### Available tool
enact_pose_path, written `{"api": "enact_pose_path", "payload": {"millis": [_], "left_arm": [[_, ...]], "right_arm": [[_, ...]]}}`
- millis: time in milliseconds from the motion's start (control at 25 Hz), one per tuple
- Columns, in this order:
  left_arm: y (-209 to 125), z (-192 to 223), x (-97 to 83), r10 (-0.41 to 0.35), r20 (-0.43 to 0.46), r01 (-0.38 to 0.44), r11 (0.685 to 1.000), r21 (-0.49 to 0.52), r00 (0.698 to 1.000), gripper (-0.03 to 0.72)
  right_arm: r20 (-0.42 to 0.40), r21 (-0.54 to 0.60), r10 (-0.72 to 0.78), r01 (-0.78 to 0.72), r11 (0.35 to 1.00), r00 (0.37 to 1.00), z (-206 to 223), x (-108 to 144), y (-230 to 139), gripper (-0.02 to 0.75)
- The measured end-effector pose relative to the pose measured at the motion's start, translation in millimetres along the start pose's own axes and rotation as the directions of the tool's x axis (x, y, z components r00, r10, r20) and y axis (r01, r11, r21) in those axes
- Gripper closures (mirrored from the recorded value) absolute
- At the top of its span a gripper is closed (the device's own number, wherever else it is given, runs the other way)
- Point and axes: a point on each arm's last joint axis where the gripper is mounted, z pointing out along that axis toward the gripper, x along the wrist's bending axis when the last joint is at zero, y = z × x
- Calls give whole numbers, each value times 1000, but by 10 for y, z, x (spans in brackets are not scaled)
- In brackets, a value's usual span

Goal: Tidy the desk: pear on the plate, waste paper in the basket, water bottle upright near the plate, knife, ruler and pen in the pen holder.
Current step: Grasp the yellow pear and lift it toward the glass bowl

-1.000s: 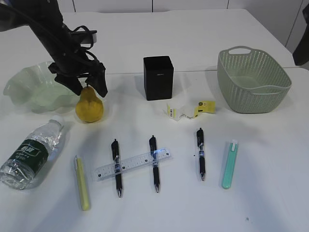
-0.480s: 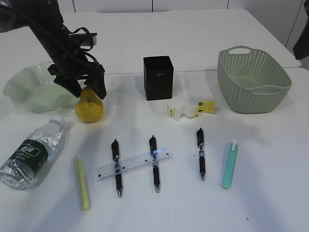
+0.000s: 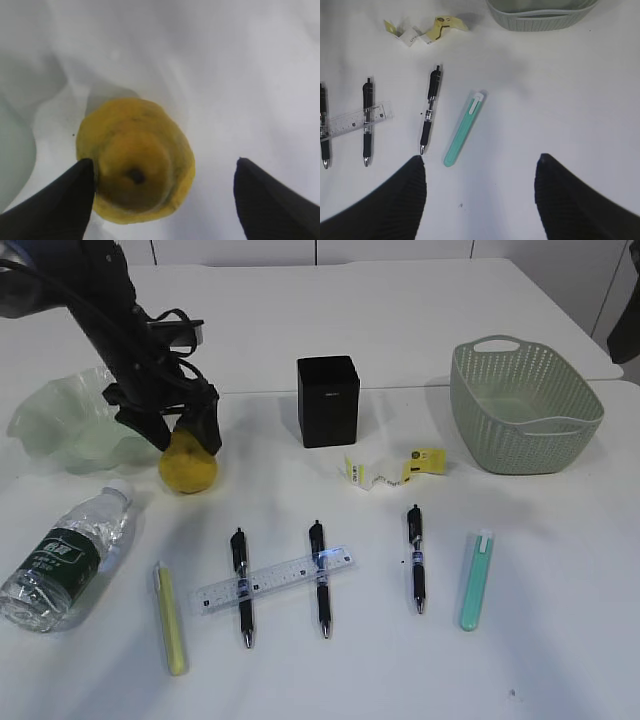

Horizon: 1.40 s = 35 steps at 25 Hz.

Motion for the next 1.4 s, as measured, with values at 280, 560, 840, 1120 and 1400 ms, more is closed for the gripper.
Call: {"api": "enact_pose_path", "payload": {"millis": [280, 560, 840, 1120, 1400], "left_arm": [[12, 60, 18, -3, -3, 3, 1000, -8, 1000, 76], [20, 60, 19, -3, -4, 3, 1000, -17, 1000, 95], [22, 60, 22, -2, -7, 2, 1000, -19, 1000, 120], [25, 60, 31, 1, -17, -2, 1000, -23, 1000, 200], [14, 58, 63, 16, -52, -17, 1000, -9, 999, 283]], "right_arm": [[0, 1, 0, 0, 1000, 1000, -4, 0, 0, 206], [-2, 1, 0, 0, 1000, 1000, -4, 2, 0, 206], [-2, 1, 0, 0, 1000, 1000, -4, 2, 0, 206], [-13, 2, 4, -4, 1000, 1000, -4, 12, 0, 206], [-15, 2, 5, -5, 1000, 1000, -4, 14, 0, 206]]}}
